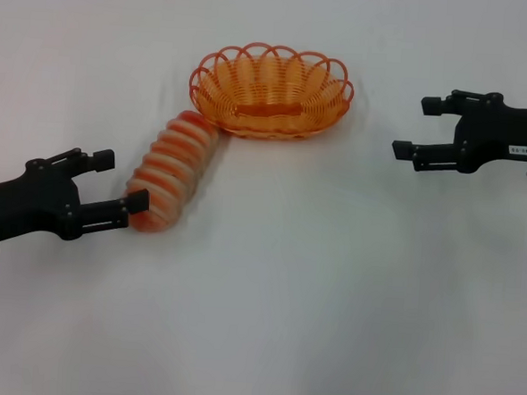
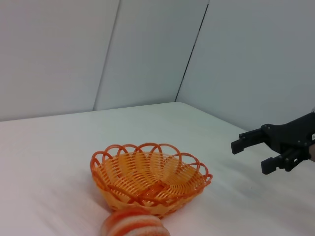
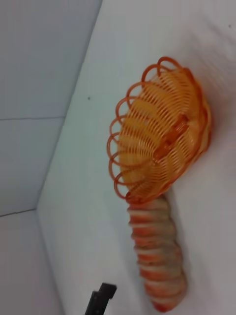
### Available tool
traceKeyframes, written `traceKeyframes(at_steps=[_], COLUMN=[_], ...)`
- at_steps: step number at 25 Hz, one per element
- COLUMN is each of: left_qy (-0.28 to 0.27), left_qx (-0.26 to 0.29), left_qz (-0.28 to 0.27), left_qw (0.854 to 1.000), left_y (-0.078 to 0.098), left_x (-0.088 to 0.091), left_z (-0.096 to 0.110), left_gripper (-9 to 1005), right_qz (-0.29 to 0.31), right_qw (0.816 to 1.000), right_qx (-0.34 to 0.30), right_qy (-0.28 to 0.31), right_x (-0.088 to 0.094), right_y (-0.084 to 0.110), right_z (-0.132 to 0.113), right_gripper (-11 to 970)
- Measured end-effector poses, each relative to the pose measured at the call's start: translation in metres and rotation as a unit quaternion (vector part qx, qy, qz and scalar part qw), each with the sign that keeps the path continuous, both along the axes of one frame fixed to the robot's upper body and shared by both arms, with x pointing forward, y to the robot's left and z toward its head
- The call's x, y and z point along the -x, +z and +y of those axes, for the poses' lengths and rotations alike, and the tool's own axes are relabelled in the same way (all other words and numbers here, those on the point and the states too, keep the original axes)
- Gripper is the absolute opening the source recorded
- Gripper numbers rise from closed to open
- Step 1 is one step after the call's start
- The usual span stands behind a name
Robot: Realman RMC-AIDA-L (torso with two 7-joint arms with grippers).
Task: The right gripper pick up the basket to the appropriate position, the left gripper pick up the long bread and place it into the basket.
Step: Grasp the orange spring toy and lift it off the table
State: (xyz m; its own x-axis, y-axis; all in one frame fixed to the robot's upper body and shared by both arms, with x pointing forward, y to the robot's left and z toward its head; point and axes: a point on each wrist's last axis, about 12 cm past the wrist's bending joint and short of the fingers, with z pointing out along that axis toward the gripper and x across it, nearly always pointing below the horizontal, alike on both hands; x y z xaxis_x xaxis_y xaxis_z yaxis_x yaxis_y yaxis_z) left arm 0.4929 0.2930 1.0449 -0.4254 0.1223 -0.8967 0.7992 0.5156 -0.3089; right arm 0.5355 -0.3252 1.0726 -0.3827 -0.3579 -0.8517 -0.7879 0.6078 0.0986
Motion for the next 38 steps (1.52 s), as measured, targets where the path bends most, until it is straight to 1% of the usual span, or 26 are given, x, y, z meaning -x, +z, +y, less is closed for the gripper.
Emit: traceKeyframes(at_steps=[4, 7, 9, 10, 11, 12, 13, 14, 15, 17, 18, 19, 21, 23, 26, 27, 30, 33, 38], left_qy=[0.013, 0.022, 0.023, 0.024, 0.024, 0.033, 0.033, 0.042, 0.049, 0.041, 0.041, 0.038, 0.042, 0.052, 0.049, 0.044, 0.040, 0.043, 0.048], left_qx=[0.010, 0.002, -0.002, -0.015, -0.015, -0.029, -0.029, -0.037, -0.066, -0.090, -0.090, -0.146, -0.180, -0.221, -0.246, -0.258, -0.302, -0.328, -0.333], left_qz=[0.027, 0.069, 0.079, 0.113, 0.113, 0.146, 0.146, 0.172, 0.224, 0.248, 0.248, 0.269, 0.275, 0.279, 0.275, 0.270, 0.260, 0.254, 0.254], left_qw=[0.999, 0.997, 0.997, 0.993, 0.993, 0.988, 0.988, 0.984, 0.971, 0.964, 0.964, 0.951, 0.944, 0.933, 0.928, 0.927, 0.916, 0.909, 0.907], left_y=[0.005, 0.016, 0.020, 0.031, 0.031, 0.045, 0.045, 0.054, 0.079, 0.091, 0.091, 0.106, 0.112, 0.115, 0.112, 0.110, 0.101, 0.093, 0.090], left_x=[-0.006, -0.016, -0.018, -0.027, -0.027, -0.037, -0.037, -0.043, -0.062, -0.070, -0.070, -0.081, -0.086, -0.093, -0.098, -0.098, -0.099, -0.098, -0.097], left_z=[0.003, 0.008, 0.009, 0.012, 0.012, 0.014, 0.014, 0.015, 0.012, 0.006, 0.006, -0.010, -0.021, -0.041, -0.066, -0.077, -0.099, -0.111, -0.117], left_gripper=[908, 908, 908, 908, 908, 908, 908, 908, 907, 907, 907, 907, 906, 906, 906, 906, 905, 905, 904], right_qz=[-0.003, -0.002, -0.002, -0.001, -0.001, 0.000, 0.000, 0.000, 0.000, -0.002, -0.002, -0.003, -0.004, -0.005, -0.008, -0.009, -0.012, -0.014, -0.019], right_qw=[1.000, 1.000, 1.000, 1.000, 1.000, 1.000, 1.000, 1.000, 1.000, 1.000, 1.000, 1.000, 1.000, 1.000, 1.000, 1.000, 1.000, 1.000, 1.000], right_qx=[0.006, 0.007, 0.007, 0.007, 0.007, 0.007, 0.007, 0.007, 0.007, 0.008, 0.009, 0.009, 0.009, 0.010, 0.011, 0.011, 0.013, 0.016, 0.017], right_qy=[-0.003, -0.002, -0.001, 0.000, 0.000, 0.000, 0.001, 0.002, 0.002, 0.003, 0.004, 0.004, 0.005, 0.004, 0.000, 0.000, -0.002, -0.002, -0.001], right_x=[-0.001, -0.001, -0.001, -0.001, -0.001, -0.001, -0.001, -0.001, -0.001, -0.002, -0.002, -0.003, -0.004, -0.005, -0.006, -0.006, -0.008, -0.009, -0.009], right_y=[0.001, 0.002, 0.003, 0.003, 0.003, 0.003, 0.003, 0.003, 0.003, 0.004, 0.004, 0.005, 0.005, 0.006, 0.006, 0.007, 0.007, 0.009, 0.011], right_z=[-0.003, -0.004, -0.003, -0.003, -0.003, -0.003, -0.003, -0.002, -0.002, -0.002, -0.002, -0.002, -0.001, -0.001, -0.002, -0.002, -0.002, -0.002, -0.001], right_gripper=[914, 914, 914, 914, 914, 914, 914, 914, 914, 914, 914, 914, 914, 914, 914, 914, 914, 914, 914])
